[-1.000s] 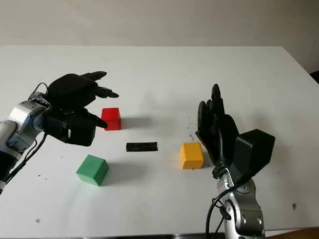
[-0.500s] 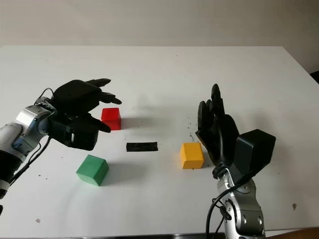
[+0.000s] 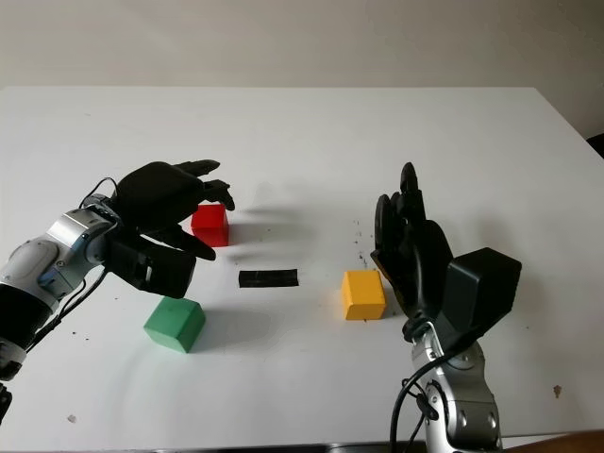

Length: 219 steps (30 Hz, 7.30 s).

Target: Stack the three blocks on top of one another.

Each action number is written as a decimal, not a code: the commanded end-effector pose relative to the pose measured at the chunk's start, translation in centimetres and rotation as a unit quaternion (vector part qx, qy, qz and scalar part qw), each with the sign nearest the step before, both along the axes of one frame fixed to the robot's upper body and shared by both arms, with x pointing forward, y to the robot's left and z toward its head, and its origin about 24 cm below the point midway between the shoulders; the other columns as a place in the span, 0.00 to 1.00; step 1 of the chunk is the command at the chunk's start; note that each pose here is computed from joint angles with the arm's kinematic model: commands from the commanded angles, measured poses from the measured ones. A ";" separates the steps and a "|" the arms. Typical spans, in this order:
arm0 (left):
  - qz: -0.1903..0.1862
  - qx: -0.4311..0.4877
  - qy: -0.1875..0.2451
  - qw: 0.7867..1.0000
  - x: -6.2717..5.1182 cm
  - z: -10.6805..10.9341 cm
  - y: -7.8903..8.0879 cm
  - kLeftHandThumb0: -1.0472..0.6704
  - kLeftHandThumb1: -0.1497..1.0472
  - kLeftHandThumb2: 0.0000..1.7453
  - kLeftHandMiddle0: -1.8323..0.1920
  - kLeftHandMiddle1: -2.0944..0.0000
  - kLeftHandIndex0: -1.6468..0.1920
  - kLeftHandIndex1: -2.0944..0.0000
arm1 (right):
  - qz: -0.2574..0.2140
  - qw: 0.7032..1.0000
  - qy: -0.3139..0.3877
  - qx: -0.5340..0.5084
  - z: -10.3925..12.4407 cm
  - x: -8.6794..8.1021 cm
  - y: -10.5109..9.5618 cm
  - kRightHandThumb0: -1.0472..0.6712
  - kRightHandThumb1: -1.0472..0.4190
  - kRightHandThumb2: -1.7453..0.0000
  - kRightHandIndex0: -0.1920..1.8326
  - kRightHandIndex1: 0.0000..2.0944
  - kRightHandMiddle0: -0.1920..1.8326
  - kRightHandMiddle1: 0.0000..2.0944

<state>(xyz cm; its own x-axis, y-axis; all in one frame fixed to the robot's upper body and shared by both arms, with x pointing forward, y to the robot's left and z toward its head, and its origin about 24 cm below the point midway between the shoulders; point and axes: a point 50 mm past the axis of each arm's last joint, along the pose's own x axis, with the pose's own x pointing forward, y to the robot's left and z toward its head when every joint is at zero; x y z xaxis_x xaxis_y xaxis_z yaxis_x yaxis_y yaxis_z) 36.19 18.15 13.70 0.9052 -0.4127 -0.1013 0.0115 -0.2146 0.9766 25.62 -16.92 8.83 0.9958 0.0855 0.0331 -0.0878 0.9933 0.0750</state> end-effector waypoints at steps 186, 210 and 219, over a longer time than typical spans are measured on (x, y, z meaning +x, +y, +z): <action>0.040 -0.693 0.131 0.708 -7.0 -2.4 5.1 0.13 1.00 0.38 1.00 1.00 1.00 1.00 | 0.048 0.888 -0.043 -0.455 9.6 -1.8 -3.0 0.30 0.11 0.98 0.06 0.04 0.14 0.05; 0.048 -0.683 0.114 0.720 -6.8 -2.2 5.7 0.15 1.00 0.36 1.00 1.00 1.00 1.00 | 0.137 0.690 -0.058 -0.708 7.9 -3.1 0.1 0.22 0.19 0.97 0.13 0.03 0.29 0.04; 0.046 -0.688 0.113 0.716 -6.9 -2.2 5.5 0.15 1.00 0.34 1.00 1.00 1.00 1.00 | 0.129 0.664 -0.040 -0.736 6.3 -2.8 -0.3 0.23 0.18 0.97 0.13 0.03 0.31 0.04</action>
<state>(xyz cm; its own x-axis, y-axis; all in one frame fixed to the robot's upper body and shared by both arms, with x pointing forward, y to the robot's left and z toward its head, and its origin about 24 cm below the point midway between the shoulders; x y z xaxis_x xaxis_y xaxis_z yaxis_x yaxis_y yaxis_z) 29.22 23.69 11.00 0.9642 -0.1999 0.1739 0.1577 0.9604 0.2296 22.77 -17.10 15.34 0.9390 0.2623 -0.2223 -0.2126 -0.0651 -0.9750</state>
